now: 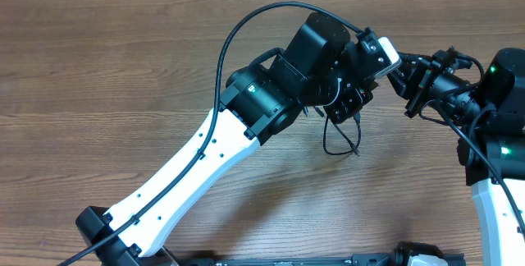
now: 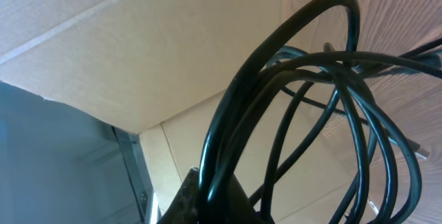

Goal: Untangle cables

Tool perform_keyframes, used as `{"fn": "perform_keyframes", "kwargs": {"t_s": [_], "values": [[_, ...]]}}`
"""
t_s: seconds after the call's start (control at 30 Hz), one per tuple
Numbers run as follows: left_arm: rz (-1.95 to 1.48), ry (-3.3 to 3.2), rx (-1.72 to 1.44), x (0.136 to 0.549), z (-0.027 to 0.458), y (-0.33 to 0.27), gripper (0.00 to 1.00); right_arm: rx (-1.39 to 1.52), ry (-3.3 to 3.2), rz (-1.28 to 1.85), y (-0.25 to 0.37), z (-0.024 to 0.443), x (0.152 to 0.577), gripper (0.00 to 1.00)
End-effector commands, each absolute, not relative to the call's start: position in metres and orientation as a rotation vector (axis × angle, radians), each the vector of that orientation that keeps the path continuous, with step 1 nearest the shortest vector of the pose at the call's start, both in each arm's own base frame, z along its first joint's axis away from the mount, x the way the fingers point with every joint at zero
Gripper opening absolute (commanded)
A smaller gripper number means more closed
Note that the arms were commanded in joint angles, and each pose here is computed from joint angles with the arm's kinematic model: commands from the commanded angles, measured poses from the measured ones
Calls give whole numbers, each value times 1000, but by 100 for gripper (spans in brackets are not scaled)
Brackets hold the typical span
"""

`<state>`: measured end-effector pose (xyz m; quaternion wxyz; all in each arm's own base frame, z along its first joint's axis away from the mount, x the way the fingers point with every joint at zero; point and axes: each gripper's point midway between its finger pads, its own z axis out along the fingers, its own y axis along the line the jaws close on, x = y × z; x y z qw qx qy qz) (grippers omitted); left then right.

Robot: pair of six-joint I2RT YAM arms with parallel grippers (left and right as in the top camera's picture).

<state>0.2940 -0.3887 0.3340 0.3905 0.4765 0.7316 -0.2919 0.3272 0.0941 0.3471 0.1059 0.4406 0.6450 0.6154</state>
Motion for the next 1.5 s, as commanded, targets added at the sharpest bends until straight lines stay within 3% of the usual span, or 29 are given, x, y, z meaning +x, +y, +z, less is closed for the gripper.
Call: {"fn": "perform_keyframes", "kwargs": {"t_s": [0.0,0.17,0.23,0.47,0.5,0.6,0.9,1.23,1.3,1.47], "values": [[-711,1851,1197,302,336,-389,4,1214,1902,1799,96,357,325,12],[-710,1852,1196,303,336,-388,4,1228,1872,1744,89,355,331,22],[-707,1855,1190,305,336,-386,4,1211,1861,1702,85,354,334,31],[-747,1889,1131,315,338,-376,4,885,1900,1434,74,350,342,87],[-797,1876,1148,312,341,-376,4,814,1913,1381,73,349,343,99],[-970,1825,1194,302,352,-373,4,669,1947,1253,69,343,343,100],[-1349,1541,1309,293,391,-327,4,625,2030,1098,61,320,339,100],[-1291,1472,1297,308,401,-320,4,539,2087,1367,94,329,315,99],[-1282,1439,1309,307,405,-323,4,563,2093,1424,98,331,312,93],[-1239,1416,1323,307,405,-331,4,552,2101,1481,103,334,307,66]]}}
